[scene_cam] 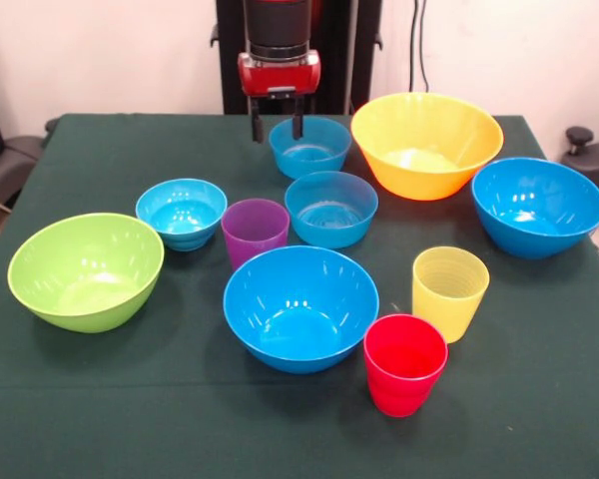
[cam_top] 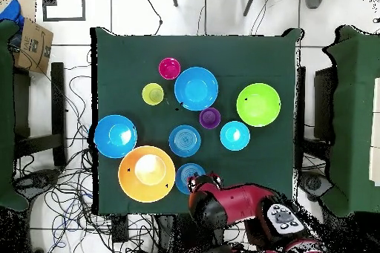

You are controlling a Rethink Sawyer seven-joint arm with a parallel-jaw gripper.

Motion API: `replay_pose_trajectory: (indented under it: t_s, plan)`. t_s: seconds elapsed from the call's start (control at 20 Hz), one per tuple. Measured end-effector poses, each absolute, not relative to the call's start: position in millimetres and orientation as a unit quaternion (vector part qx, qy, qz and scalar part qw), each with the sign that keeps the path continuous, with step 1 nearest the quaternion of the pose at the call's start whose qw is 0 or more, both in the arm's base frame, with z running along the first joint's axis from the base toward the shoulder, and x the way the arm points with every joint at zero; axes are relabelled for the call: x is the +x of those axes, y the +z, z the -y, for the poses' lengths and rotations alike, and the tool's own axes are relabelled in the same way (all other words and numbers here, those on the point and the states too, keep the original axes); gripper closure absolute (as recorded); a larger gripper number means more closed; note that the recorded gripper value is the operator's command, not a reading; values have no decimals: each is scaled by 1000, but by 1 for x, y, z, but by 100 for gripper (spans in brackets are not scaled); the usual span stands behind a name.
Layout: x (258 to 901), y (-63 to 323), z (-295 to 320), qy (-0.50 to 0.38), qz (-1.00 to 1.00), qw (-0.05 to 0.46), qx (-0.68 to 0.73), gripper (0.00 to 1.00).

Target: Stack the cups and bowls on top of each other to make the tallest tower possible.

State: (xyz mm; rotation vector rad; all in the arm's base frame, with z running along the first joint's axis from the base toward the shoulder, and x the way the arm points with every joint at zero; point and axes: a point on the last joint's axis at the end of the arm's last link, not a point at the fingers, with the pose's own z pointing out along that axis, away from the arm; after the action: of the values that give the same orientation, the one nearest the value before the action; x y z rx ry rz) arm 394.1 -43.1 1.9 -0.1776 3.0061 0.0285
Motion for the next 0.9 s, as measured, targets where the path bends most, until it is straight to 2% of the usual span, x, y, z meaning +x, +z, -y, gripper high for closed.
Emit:
replay_pose_trajectory:
  t_s: [0.9]
  plan:
    - [403,-21,40,-5,-993,90,-82,0]
